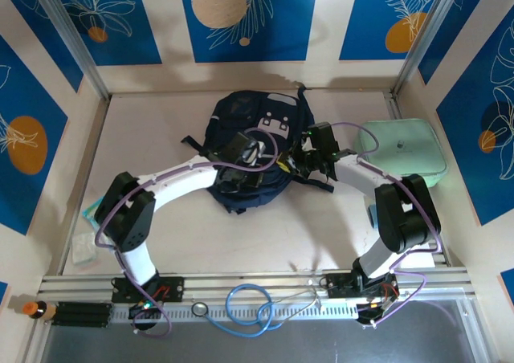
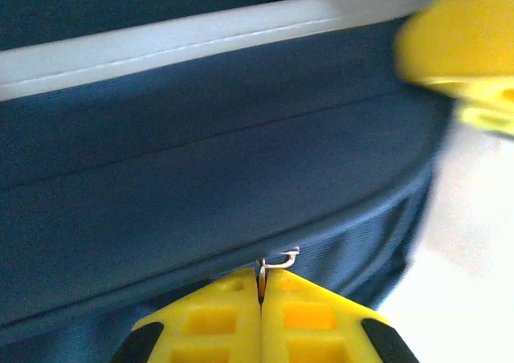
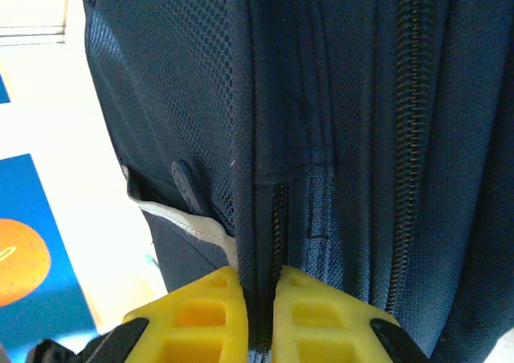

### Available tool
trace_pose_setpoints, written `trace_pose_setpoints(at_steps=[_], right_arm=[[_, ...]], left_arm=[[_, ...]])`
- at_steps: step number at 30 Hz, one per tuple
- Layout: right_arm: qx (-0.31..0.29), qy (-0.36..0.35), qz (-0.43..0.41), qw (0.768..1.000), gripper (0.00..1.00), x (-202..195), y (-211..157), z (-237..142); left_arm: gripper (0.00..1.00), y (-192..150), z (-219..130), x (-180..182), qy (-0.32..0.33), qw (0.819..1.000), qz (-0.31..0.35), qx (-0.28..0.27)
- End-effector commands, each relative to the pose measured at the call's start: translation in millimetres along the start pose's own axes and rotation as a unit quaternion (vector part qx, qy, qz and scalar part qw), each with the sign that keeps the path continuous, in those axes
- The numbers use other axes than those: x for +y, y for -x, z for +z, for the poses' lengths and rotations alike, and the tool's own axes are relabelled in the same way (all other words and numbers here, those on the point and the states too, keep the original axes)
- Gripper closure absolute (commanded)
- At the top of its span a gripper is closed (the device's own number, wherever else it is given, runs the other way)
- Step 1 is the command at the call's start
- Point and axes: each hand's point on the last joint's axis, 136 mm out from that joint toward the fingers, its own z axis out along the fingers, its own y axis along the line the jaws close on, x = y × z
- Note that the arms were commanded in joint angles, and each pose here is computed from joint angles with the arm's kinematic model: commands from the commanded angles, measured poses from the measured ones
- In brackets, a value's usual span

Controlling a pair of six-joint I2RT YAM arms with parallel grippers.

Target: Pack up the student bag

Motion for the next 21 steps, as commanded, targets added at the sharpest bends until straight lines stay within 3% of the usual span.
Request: trace_pose_setpoints(at_steps=[1, 9, 13, 15, 19, 21], right_arm=[[-0.042, -0.018, -0.013, 0.999, 0.92, 0, 22, -18], [-0.056, -0.028, -0.035, 0.997, 0.93, -6, 52, -24], [-0.065, -0.030, -0.050, 0.996, 0.91, -7, 66, -27], [-0.068, -0.024, -0.053, 0.996, 0.83, -5, 67, -30], [-0.086, -0.017, -0.041, 0.995, 0.55, -2, 60, -44], [-0.100, -0.023, -0.017, 0.995, 0.48, -7, 54, -54]], left_arm=[[1.00, -13, -13, 44, 0.048, 0.999, -0.013, 0.015], [1.00, -13, -24, 102, 0.092, 0.995, -0.047, 0.007], [1.00, -4, -19, 104, 0.072, 0.997, -0.011, 0.008], [1.00, -1, -16, 101, 0.062, 0.998, 0.008, 0.015], [1.00, 14, -20, 81, 0.016, 0.999, 0.028, -0.002], [1.00, 17, -23, 69, -0.006, 0.999, 0.037, -0.011]])
